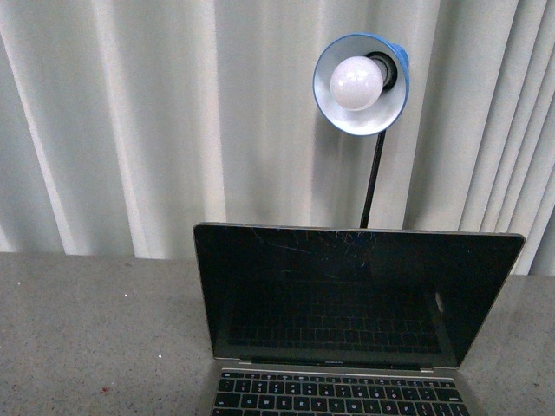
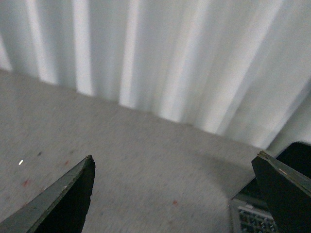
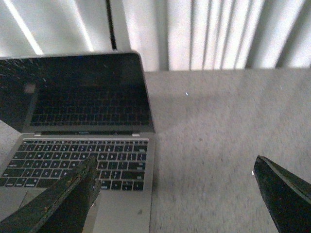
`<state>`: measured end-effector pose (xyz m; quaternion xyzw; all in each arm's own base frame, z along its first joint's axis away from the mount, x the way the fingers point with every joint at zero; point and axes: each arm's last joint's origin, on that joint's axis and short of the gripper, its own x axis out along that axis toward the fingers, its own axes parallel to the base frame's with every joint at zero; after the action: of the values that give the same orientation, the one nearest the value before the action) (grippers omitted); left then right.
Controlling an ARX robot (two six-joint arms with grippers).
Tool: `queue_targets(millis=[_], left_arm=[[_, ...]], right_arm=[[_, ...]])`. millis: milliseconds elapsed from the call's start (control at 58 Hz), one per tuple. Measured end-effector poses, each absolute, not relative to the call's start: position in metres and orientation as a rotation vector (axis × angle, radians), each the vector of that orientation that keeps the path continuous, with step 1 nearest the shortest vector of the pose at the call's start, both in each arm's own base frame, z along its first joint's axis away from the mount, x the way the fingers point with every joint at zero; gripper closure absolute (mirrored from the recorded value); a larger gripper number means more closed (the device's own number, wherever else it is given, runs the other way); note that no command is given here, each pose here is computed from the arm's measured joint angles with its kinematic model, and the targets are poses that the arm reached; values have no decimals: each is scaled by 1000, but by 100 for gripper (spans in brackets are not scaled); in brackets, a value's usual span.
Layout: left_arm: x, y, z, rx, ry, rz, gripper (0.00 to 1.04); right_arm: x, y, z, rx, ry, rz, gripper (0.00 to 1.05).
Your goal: Close laptop
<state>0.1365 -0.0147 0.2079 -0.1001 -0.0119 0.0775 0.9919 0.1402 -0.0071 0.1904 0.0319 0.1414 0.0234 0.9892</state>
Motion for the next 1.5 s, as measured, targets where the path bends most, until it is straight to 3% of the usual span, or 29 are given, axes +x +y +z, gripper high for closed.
queue_targets(millis=[276,552,690,810,1034,1224,1500], left_arm=[[225,-58,257,78,-95,-117,7],[307,-85,269,299,-22,-77,7],[331,-103,278,383,-52,-106,7],[341,-120,276,455,-28,-186,29],[341,-146,258,599,60,-340,68],[346,-163,255,698,66,-374,102],[361,-173,252,796,145,-448,101]], right_arm=[[230,-11,235,-213,216,211,7],[299,16,247,-505,226,288,7],[313,25,246,-597,236,348,35],[325,31,246,-679,226,390,62],[338,36,248,-771,230,428,101],[342,41,238,-845,257,475,102],[349,47,229,-872,274,509,102]])
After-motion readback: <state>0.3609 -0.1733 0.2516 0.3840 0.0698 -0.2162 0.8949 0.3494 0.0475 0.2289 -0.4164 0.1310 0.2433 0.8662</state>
